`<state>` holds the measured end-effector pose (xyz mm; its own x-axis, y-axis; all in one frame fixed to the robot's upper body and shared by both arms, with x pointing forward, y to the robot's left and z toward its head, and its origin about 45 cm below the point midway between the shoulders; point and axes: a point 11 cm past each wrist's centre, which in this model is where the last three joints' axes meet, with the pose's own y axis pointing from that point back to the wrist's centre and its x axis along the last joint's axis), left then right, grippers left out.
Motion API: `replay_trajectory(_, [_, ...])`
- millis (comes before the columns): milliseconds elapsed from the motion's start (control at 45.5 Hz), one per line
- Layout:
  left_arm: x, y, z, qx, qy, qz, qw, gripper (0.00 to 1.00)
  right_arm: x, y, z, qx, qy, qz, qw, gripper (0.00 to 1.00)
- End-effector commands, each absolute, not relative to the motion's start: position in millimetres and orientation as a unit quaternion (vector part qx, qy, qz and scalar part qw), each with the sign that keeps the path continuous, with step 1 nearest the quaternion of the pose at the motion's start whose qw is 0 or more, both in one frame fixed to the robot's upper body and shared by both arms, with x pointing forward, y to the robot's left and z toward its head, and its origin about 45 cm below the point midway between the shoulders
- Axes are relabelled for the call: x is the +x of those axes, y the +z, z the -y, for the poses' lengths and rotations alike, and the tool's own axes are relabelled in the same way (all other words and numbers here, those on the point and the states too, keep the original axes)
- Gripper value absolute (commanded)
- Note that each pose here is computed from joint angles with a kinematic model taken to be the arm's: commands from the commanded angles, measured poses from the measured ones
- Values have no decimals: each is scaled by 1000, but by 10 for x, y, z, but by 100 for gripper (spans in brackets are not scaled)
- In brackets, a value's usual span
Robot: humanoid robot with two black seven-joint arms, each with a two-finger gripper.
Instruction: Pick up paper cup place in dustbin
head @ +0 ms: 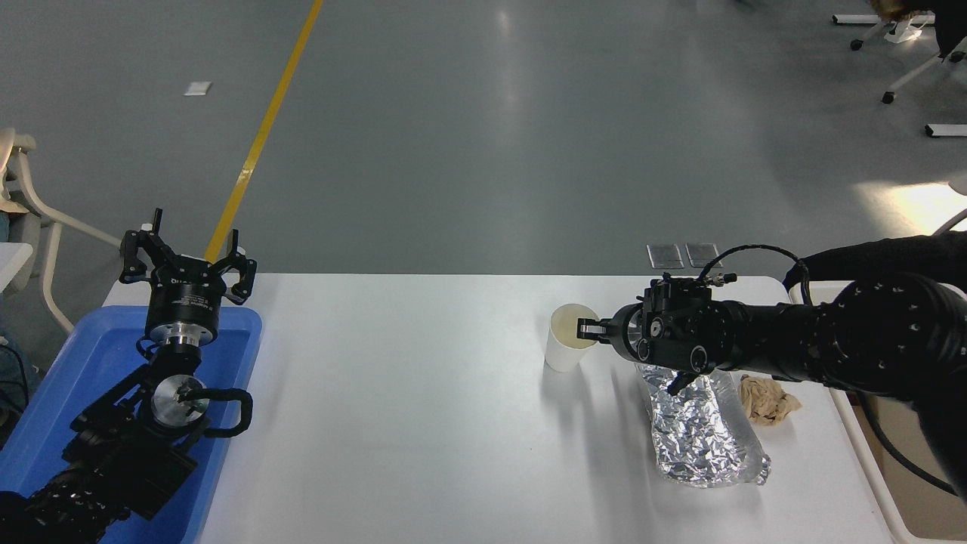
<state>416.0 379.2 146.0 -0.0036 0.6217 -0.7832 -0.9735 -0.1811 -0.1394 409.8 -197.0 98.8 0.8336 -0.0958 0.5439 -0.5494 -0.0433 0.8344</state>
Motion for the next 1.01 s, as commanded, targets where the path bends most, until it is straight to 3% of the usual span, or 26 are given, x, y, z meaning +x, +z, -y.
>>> replay_trajectory(0, [4158,1458,-3793,-378,669,-233,596,99,4111,1053,1925,699,176,227,655,0])
replay_trajectory(374, [4158,1458,-3793,-378,669,-233,596,99,4173,1544,1797,697,214,195,656,0])
replay_trajectory(571, [4158,1458,-3793,-378,669,-233,596,99,4036,2450,2142,686,215,172,674,0])
replay_trajectory(791, [4158,1458,-3793,-378,669,-233,596,99,3806,3557,2167,708,199,117,668,0])
replay_trajectory(989, [4158,1458,-3793,-378,669,-233,596,99,3699,4197,2137,708,206,86,670,0])
